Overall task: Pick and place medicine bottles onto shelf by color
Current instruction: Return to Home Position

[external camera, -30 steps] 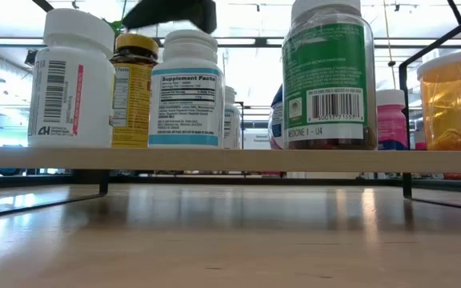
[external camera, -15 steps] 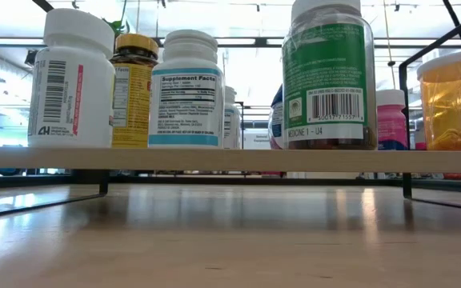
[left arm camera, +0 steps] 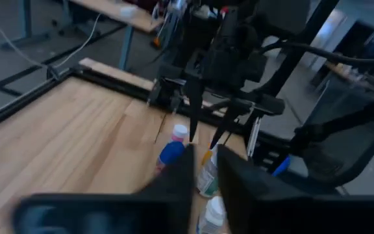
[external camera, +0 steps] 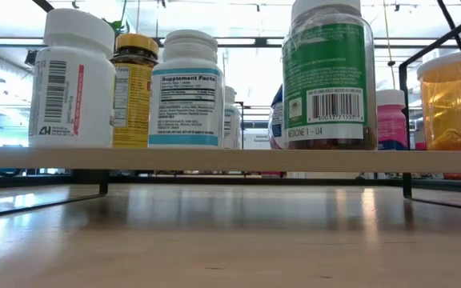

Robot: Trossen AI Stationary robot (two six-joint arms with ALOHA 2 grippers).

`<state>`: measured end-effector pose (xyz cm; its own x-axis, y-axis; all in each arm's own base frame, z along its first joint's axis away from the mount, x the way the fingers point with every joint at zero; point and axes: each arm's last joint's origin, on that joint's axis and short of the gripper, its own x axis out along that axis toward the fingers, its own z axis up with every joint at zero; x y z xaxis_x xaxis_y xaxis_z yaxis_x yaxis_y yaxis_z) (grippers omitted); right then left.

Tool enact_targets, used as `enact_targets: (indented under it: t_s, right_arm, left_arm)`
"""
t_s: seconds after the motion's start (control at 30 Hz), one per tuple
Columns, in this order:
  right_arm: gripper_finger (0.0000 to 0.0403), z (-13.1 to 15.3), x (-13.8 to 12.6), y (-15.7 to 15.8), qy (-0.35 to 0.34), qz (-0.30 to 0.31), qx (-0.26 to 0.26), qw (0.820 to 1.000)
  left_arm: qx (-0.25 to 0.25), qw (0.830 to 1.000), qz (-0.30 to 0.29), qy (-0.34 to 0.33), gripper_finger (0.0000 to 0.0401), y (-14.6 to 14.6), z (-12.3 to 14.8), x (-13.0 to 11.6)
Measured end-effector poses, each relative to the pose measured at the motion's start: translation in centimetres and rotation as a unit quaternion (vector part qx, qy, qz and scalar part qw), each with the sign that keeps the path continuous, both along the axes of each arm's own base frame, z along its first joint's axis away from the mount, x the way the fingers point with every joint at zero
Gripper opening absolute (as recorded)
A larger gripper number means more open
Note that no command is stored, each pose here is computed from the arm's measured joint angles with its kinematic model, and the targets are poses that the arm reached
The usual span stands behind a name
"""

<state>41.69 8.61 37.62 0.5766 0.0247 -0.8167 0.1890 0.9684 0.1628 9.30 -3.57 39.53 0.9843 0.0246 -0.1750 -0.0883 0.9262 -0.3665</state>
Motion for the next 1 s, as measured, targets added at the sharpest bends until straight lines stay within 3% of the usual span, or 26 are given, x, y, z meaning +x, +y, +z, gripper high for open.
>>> enact_targets:
  t_s: [0.1,0.37,0.5,0.77,1.0]
  right_arm:
    - [0.0131,0.3,-0.3,-0.4,0.005,-0.017,0.008,1.0]
    - [0.0086,0.2,-0.6,-0.6,0.017,-0.058,0.034,0.998]
    - [0.0074,0.2,-1.2,-0.7,0.044,-0.078,0.04,0.995]
    - [0.0058,2.1,-3.3,-1.3,0.039,-0.116,0.035,0.992]
    - [0.0057,3.5,-4.9,-1.7,0.031,-0.137,0.03,0.99]
  left_arm:
    - [-0.013,1.0,0.0,-0.029,0.0013,1.0,-1.5,-1.7]
    - [-0.076,0.981,-0.012,-0.177,0.0005,2.3,-7.7,-4.2]
    - [-0.095,0.972,-0.012,-0.217,0.0006,3.0,-9.9,-5.4]
    - [-0.072,0.976,-0.011,-0.203,0.0004,2.6,-11.1,-4.7]
    - [-0.052,0.964,-0.004,-0.261,0.0003,2.9,-9.7,-5.2]
